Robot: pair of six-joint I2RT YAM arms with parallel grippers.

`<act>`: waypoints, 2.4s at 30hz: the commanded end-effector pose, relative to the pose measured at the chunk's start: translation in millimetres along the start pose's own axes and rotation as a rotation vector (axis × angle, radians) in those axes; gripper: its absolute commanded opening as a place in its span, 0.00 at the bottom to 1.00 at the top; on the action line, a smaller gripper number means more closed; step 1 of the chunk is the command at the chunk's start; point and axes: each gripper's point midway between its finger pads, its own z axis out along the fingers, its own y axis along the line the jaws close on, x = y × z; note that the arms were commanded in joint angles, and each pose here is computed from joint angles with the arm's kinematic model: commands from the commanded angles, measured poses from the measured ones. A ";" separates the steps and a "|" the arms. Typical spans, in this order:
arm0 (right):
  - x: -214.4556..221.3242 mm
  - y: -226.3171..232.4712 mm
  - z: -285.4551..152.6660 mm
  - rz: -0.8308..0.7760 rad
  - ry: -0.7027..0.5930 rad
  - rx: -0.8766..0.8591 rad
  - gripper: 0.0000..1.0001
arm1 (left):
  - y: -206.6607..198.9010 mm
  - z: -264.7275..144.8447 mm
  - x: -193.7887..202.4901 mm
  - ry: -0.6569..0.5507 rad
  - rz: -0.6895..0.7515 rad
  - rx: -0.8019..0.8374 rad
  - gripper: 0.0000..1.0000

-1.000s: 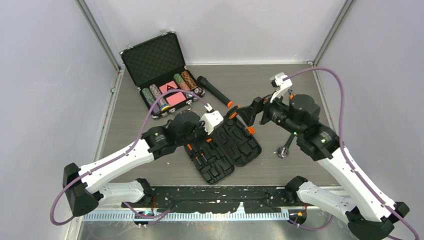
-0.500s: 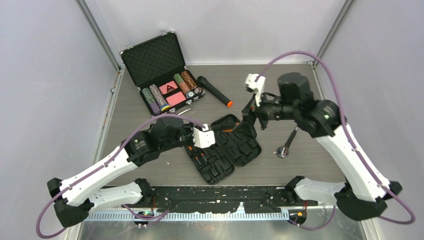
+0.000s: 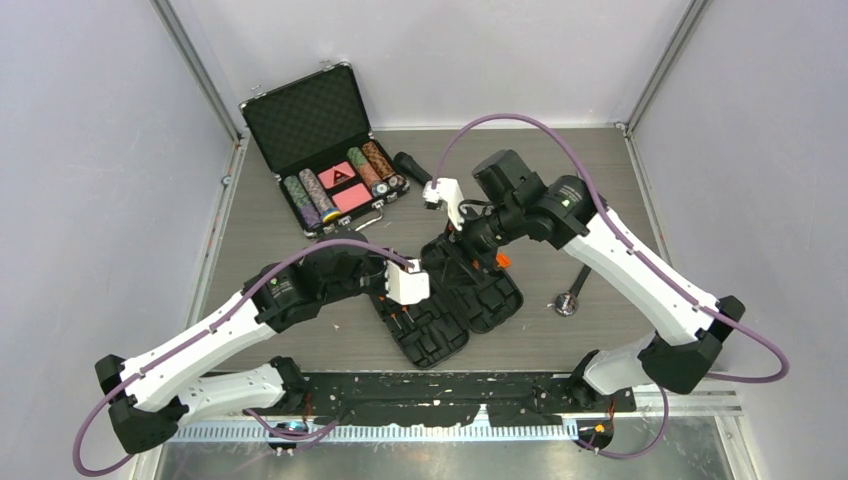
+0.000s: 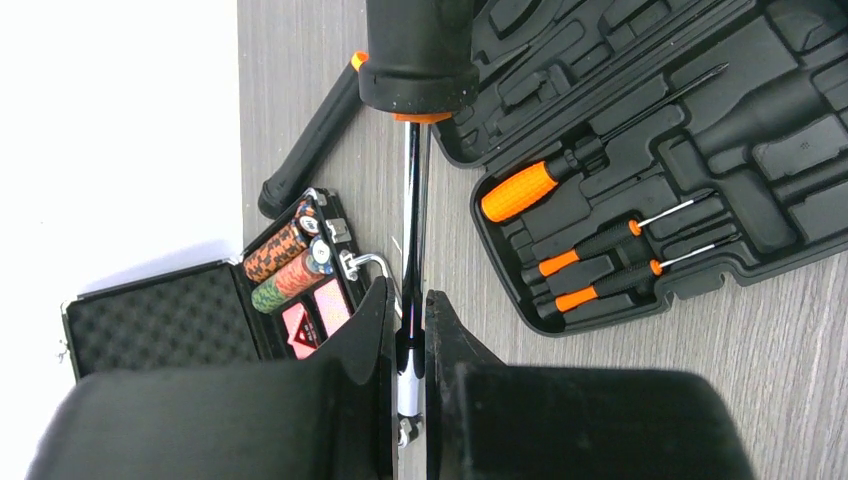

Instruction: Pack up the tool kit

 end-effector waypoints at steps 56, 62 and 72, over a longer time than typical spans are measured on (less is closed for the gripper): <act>154.6 -30.5 179.8 0.617 -0.066 0.375 0.45 | -54.5 25.0 94.3 0.047 -1.721 -0.393 0.91; 149.2 -21.5 169.8 0.605 -0.076 0.363 0.51 | -56.8 23.4 93.8 0.050 -1.734 -0.387 0.91; 124.6 -18.5 154.5 0.511 -0.121 0.352 0.42 | -56.5 32.1 86.6 0.043 -1.749 -0.343 0.85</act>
